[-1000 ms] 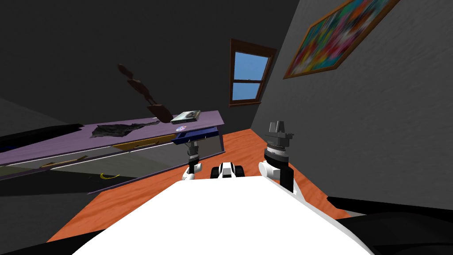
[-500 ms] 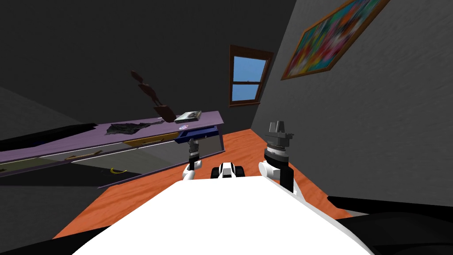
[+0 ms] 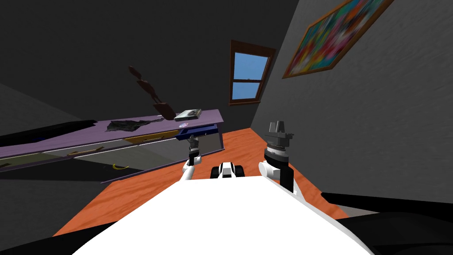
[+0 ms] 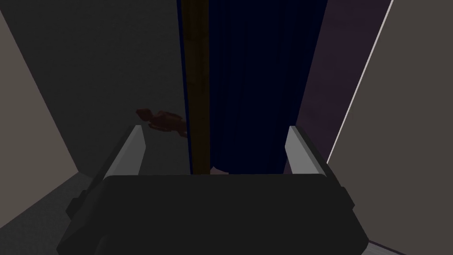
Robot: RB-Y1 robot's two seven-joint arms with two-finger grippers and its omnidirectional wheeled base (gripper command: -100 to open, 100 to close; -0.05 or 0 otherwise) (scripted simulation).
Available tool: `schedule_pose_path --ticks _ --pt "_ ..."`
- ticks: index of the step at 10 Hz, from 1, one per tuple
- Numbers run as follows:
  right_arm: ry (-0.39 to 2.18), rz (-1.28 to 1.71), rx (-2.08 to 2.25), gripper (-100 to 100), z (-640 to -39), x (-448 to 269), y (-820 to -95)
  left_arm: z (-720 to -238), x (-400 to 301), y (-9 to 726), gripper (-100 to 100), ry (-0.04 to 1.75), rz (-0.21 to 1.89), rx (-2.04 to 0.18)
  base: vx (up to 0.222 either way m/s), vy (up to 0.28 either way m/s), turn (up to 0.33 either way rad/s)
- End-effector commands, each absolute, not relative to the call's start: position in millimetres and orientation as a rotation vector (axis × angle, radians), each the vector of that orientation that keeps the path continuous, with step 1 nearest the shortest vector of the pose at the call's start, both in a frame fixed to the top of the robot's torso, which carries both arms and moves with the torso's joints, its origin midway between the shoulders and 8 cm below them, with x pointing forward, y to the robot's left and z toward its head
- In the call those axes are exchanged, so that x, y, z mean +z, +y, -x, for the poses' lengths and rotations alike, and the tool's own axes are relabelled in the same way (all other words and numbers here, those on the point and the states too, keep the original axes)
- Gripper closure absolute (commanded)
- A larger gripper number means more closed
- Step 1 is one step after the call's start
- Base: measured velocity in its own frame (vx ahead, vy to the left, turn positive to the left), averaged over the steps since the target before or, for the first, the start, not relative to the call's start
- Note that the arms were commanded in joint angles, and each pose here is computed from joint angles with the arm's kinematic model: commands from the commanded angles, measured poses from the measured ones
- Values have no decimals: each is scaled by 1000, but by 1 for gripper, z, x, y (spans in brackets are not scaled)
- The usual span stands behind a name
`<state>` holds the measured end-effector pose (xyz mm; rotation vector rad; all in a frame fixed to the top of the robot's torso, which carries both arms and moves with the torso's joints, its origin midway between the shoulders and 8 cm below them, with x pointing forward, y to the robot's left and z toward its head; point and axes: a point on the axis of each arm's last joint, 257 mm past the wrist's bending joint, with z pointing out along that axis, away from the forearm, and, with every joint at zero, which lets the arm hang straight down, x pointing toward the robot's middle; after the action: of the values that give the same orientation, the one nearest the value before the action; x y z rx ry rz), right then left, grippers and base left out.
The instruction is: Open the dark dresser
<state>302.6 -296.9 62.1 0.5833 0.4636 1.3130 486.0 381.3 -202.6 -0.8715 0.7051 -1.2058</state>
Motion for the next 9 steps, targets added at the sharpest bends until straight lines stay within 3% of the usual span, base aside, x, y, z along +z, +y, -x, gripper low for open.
schedule_pose_path --ticks 1,3,4,9 --pt "464 -583 1313 0 -303 62 -297 -498 -180 383 -100 689 847 -1215 -37 -10 7" --pt "464 -583 1313 0 -303 62 -297 -496 -197 382 -100 712 882 -1206 -12 -3 -1" --pt "464 -583 1313 0 -303 62 -297 -496 -201 382 0 718 891 -1203 0 0 0" --pt "464 -583 1313 0 -303 62 -297 -493 -215 382 0 738 924 -1192 0 0 0"
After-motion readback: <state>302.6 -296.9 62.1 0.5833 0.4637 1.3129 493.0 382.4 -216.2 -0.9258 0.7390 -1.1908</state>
